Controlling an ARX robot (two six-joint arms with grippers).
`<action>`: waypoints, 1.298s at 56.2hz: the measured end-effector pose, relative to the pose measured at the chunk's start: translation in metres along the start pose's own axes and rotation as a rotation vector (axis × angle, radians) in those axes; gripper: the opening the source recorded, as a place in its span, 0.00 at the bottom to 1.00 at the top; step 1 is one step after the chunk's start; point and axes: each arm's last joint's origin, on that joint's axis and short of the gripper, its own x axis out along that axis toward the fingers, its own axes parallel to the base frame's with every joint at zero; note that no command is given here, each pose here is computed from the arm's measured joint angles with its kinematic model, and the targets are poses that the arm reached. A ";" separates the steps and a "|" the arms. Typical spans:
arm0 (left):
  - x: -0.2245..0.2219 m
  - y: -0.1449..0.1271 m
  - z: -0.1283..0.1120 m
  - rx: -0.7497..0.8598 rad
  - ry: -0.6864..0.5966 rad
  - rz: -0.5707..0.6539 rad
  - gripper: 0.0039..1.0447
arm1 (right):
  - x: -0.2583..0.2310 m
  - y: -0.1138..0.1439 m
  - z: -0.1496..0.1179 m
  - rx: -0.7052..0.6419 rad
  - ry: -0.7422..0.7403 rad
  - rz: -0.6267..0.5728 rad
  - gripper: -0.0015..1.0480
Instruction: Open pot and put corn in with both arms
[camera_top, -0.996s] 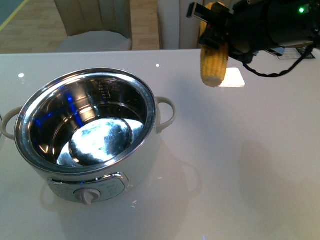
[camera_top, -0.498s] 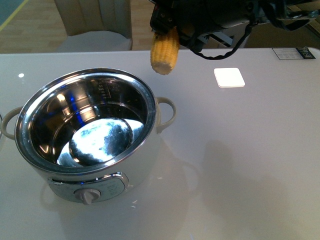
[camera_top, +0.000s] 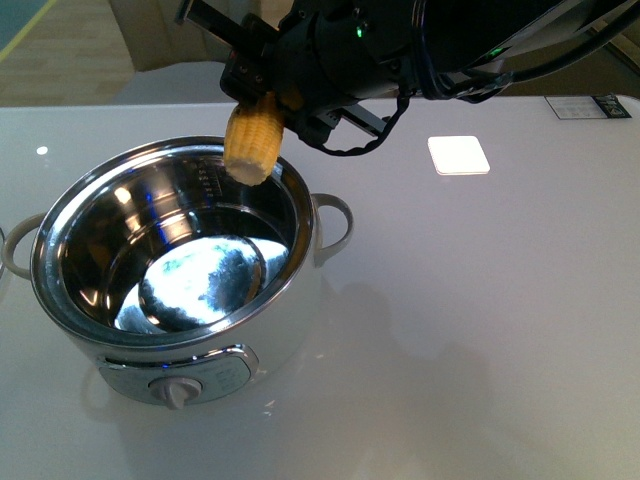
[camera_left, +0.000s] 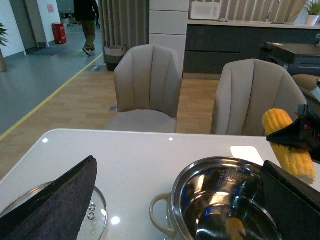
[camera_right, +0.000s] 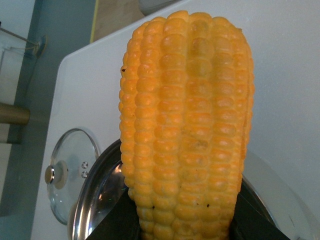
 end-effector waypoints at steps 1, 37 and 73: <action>0.000 0.000 0.000 0.000 0.000 0.000 0.93 | 0.002 0.000 -0.001 0.002 0.005 -0.001 0.22; 0.000 0.000 0.000 0.000 0.000 0.000 0.93 | 0.003 -0.006 -0.059 0.104 0.205 0.053 0.22; 0.000 0.000 0.000 0.000 0.000 0.000 0.93 | -0.003 0.001 -0.073 0.118 0.303 0.085 0.22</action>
